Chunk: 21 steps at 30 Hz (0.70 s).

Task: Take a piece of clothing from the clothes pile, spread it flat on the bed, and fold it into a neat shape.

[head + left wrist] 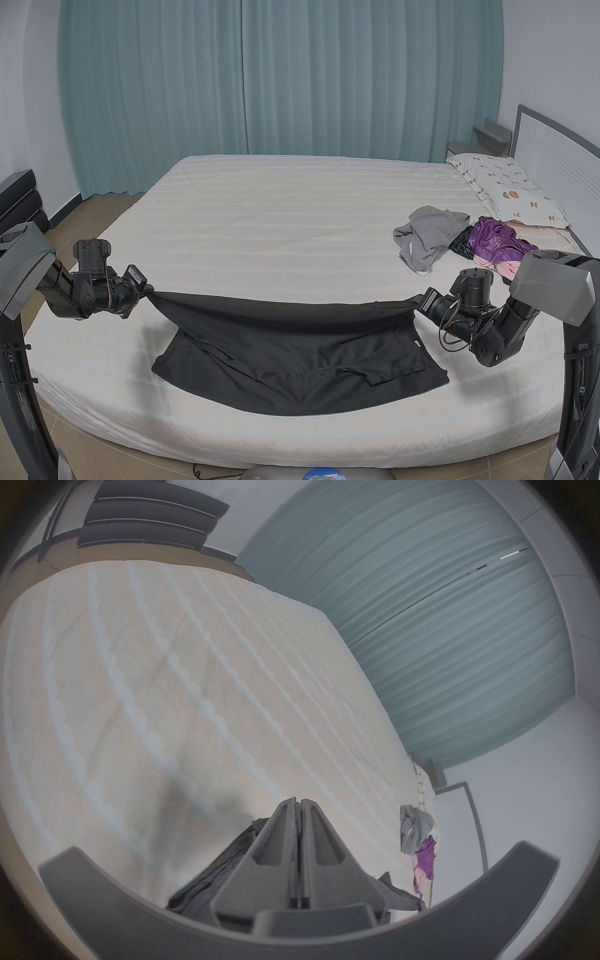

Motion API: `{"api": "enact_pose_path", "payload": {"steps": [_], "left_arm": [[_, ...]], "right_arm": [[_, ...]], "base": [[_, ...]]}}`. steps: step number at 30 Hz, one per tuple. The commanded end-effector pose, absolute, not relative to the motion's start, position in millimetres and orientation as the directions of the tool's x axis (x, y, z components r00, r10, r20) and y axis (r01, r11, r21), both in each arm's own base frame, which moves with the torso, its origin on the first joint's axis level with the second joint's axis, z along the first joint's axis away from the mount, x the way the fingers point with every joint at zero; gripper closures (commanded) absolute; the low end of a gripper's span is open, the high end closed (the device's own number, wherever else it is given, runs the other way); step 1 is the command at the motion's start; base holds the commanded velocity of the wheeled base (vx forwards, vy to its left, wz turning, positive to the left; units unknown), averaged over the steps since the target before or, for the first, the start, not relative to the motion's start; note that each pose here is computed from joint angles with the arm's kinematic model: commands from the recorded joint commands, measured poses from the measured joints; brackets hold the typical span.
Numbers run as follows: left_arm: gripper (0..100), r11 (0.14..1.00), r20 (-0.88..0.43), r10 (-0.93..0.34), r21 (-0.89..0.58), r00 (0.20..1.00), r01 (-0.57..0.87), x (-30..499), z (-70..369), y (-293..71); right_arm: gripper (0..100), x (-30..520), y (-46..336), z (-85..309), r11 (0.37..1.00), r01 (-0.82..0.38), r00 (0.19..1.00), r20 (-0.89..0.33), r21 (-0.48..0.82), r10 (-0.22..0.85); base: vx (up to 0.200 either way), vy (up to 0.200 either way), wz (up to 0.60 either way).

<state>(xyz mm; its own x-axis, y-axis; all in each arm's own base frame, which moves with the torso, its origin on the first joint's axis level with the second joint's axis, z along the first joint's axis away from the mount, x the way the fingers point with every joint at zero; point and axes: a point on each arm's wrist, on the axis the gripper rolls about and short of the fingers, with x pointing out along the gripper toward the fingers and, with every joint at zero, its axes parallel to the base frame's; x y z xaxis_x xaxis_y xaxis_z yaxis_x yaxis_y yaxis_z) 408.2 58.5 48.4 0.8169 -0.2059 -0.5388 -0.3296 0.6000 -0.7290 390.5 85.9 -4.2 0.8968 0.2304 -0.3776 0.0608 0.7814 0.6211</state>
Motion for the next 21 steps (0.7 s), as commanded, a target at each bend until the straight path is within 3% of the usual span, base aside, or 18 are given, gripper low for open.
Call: {"api": "enact_pose_path", "payload": {"steps": [1,6,14,15,16,21], "left_arm": [[100,0.626,-0.569,-0.213,-0.704,0.794,-0.336,395.4,41.9,61.9],[100,0.699,-0.627,-0.223,-0.636,0.746,-0.326,384.5,21.6,57.0],[100,0.714,-0.672,-0.228,-0.607,0.705,-0.348,383.2,1.2,51.7],[100,0.714,-0.675,-0.228,-0.606,0.702,-0.351,382.6,0.7,51.6],[0,0.714,-0.677,-0.228,-0.605,0.7,-0.353,382.4,0.5,51.6],[0,0.711,-0.681,-0.229,-0.605,0.696,-0.358,378.9,0.6,51.0]], "right_arm": [[100,378.9,83.3,-17.5,0.806,0.063,0.868,-0.431,0.588,0.246],[100,375.2,86.9,-28.7,0.83,0.056,0.845,-0.469,0.555,0.257],[100,358.6,89.5,-45.4,0.914,-0.015,0.793,-0.552,0.406,0.258],[0,358.9,90.1,-46.8,0.918,-0.018,0.792,-0.555,0.397,0.256],[0,359.7,93.0,-47.5,0.92,-0.022,0.793,-0.554,0.391,0.255],[0,361.7,94.8,-41.6,0.913,-0.032,0.808,-0.528,0.406,0.263]], "base": [[0.0,0.0,0.0],[0.0,0.0,0.0],[0.0,0.0,0.0],[0.0,0.0,0.0],[0.0,0.0,0.0],[0.0,0.0,0.0]]}}
